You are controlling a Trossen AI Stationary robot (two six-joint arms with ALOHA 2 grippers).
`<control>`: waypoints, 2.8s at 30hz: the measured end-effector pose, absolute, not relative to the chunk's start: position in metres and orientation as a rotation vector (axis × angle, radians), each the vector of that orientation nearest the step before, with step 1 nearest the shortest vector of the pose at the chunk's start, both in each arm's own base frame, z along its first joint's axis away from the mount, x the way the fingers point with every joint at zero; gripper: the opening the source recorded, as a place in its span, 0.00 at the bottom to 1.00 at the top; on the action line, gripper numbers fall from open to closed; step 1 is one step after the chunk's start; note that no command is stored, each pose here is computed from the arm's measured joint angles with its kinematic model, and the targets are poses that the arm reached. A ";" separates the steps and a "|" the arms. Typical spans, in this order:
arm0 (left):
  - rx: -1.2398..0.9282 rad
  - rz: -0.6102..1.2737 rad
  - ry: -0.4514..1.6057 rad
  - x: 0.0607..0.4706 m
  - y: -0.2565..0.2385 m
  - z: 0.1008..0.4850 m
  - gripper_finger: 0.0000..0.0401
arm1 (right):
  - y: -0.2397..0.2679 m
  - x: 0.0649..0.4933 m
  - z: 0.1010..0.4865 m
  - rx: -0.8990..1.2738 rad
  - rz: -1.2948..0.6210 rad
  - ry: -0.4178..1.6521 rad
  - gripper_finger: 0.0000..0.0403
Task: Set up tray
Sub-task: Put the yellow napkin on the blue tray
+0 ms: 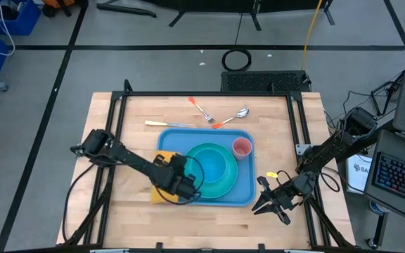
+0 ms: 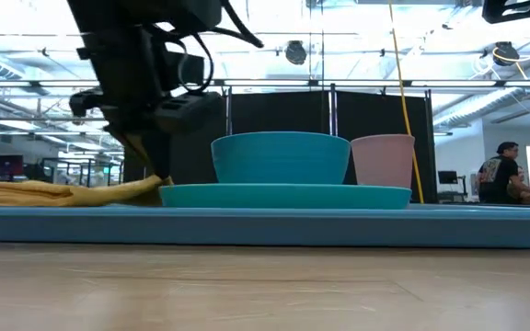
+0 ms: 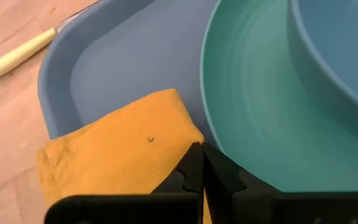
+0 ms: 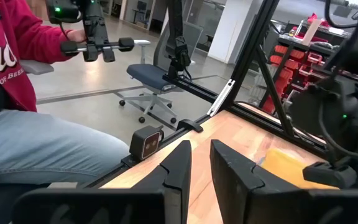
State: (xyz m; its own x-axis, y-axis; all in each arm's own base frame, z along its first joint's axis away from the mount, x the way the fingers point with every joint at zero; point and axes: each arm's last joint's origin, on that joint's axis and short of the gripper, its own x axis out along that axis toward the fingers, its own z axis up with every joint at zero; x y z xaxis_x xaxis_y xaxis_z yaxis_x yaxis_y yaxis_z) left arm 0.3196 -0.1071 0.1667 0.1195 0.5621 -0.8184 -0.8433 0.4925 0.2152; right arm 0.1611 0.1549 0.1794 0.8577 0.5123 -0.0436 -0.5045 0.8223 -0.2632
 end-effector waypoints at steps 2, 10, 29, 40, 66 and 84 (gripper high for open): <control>-0.333 1.050 1.013 0.322 -0.102 0.167 0.00 | 0.155 0.161 0.179 -0.272 0.541 -0.029 0.12; -0.355 1.068 1.046 0.329 -0.083 0.166 0.00 | 0.155 0.161 0.179 -0.273 0.541 -0.029 0.12; -0.401 1.070 1.029 0.340 -0.061 0.165 0.05 | 0.155 0.161 0.179 -0.274 0.541 -0.029 0.12; -0.373 1.091 0.989 0.340 -0.061 0.166 0.22 | 0.155 0.161 0.179 -0.274 0.541 -0.028 0.12; -0.451 1.140 1.149 0.316 -0.089 0.162 0.01 | 0.155 0.161 0.178 -0.270 0.541 -0.019 0.12; -0.539 1.121 1.120 0.307 -0.075 0.127 0.01 | 0.155 0.161 0.178 -0.270 0.541 -0.018 0.12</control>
State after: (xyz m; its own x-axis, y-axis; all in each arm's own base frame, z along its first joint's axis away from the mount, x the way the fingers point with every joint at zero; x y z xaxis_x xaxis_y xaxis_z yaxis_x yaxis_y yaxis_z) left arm 0.3075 -0.0752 0.1271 0.0114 0.4283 -0.9035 -0.9036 0.3913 0.1741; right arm 0.1611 0.1546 0.1783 0.8578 0.5113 -0.0535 -0.5064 0.8226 -0.2587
